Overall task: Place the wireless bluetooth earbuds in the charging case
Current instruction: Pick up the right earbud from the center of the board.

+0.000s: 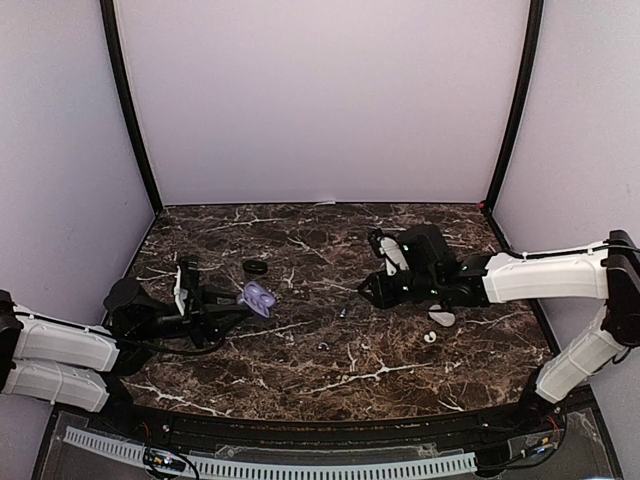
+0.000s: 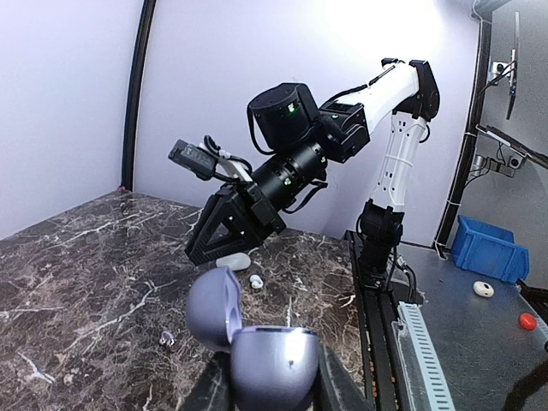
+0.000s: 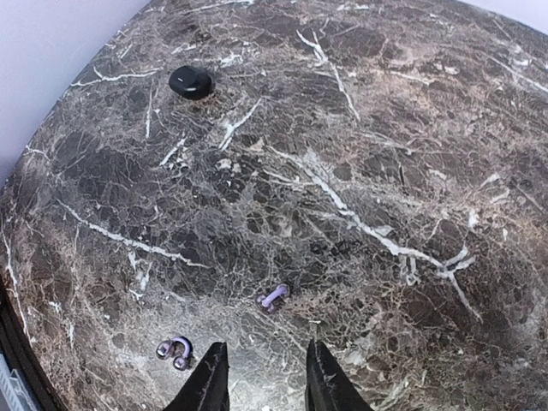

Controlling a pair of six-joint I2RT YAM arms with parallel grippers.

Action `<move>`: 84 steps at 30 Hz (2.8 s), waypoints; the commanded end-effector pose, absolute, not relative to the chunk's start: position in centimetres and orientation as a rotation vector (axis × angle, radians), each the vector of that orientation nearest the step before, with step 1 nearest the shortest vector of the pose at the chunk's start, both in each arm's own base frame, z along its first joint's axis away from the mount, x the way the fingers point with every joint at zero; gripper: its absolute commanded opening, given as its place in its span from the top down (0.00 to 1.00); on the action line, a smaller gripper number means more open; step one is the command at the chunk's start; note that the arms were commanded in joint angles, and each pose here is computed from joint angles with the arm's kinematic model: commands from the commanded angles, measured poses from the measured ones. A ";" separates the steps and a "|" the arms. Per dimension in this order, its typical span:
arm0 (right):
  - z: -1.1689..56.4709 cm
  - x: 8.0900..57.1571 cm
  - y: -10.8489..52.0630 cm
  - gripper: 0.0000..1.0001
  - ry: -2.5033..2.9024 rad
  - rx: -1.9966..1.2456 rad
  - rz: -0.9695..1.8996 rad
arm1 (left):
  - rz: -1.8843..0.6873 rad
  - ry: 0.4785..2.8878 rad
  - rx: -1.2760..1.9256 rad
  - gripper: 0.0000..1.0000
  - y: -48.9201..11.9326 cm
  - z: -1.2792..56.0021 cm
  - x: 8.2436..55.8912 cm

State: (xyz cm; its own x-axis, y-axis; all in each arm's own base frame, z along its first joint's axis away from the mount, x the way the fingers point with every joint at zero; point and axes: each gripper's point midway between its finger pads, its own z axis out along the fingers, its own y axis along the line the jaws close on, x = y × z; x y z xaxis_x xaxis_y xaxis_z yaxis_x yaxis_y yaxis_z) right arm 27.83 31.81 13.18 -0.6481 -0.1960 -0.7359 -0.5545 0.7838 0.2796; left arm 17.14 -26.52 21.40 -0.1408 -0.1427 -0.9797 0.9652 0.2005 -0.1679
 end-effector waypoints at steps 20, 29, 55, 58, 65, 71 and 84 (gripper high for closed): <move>7.5 30.4 33.4 0.76 2.569 -0.423 0.567 | -1.144 1.278 0.912 0.74 -26.4 19.4 17.3; 7.6 30.8 35.4 0.78 2.588 -0.411 0.653 | -1.145 1.273 0.922 0.74 -26.4 19.5 17.1; 4.8 30.6 36.5 0.76 2.674 -0.319 0.711 | -1.175 1.233 0.955 0.73 -26.4 20.0 16.0; 4.8 30.7 36.5 0.77 2.672 -0.318 0.713 | -1.176 1.233 0.959 0.73 -26.5 20.0 16.0; 4.7 30.7 36.6 0.80 2.674 -0.317 0.714 | -1.175 1.233 0.959 0.73 -26.5 20.0 16.0; 4.3 30.8 36.6 0.82 2.680 -0.311 0.703 | -1.173 1.234 0.959 0.73 -26.5 20.0 16.0; 3.8 30.8 36.4 0.86 2.692 -0.315 0.687 | -1.166 1.233 0.956 0.73 -26.4 20.0 16.0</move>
